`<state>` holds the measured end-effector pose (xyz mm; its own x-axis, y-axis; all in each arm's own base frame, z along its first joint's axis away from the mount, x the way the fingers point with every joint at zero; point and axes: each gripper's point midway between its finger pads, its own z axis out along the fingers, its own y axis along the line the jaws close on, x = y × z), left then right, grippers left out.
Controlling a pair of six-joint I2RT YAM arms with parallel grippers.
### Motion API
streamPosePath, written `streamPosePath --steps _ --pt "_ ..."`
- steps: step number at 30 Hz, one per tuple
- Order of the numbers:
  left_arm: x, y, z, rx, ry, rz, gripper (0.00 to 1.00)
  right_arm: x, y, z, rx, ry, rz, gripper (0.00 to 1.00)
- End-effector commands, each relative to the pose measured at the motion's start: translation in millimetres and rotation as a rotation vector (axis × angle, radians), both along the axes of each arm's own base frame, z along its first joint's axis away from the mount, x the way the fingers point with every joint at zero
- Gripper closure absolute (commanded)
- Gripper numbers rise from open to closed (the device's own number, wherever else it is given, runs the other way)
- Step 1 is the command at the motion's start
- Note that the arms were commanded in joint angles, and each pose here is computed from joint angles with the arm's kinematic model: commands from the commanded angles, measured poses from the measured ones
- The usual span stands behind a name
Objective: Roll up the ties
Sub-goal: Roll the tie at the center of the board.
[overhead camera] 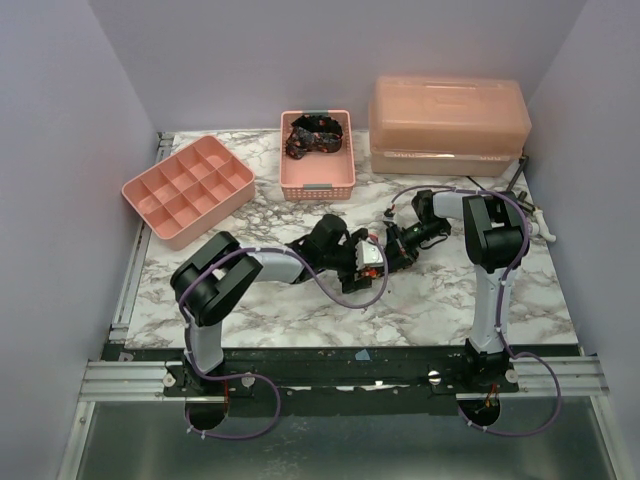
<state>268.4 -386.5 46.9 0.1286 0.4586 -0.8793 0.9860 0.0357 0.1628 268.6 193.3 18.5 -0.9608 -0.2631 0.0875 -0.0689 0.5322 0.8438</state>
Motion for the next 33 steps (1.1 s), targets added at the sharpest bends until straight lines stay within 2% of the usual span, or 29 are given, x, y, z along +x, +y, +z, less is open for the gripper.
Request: streamPosePath --steps 1,6,10,14,16,19,26,31,33 --pt "-6.1 -5.2 1.9 0.061 -0.027 -0.069 0.15 -10.0 -20.2 -43.8 -0.155 -0.025 0.071 1.00" --pt "1.6 2.7 -23.3 0.199 0.039 -0.024 0.43 -8.7 -18.9 -37.5 -0.143 -0.036 0.074 1.00" --pt "-2.9 12.5 -34.8 0.233 0.060 -0.029 0.69 -4.0 -14.2 -13.3 -0.095 -0.057 0.086 0.98" --pt "-7.6 19.5 -42.2 0.235 0.135 -0.039 0.82 6.4 -7.8 29.4 -0.013 -0.129 0.102 0.75" --pt "-9.9 20.8 -42.4 0.216 0.162 -0.061 0.85 19.2 -7.6 43.8 -0.007 -0.181 0.089 0.70" --pt "-14.4 26.3 -43.6 0.213 0.207 -0.073 0.85 39.4 -10.4 45.8 -0.035 -0.230 0.039 0.71" --pt "-20.8 30.5 -39.0 0.181 0.263 -0.106 0.87 41.4 -18.5 12.0 -0.123 -0.219 0.016 0.76" --pt "-29.9 29.4 -30.8 0.146 0.286 -0.143 0.87 43.6 -38.1 -21.5 -0.279 -0.238 0.017 0.78" --pt "-31.0 28.5 -27.0 0.136 0.285 -0.150 0.86 39.3 -44.3 -29.4 -0.316 -0.227 0.024 0.82"
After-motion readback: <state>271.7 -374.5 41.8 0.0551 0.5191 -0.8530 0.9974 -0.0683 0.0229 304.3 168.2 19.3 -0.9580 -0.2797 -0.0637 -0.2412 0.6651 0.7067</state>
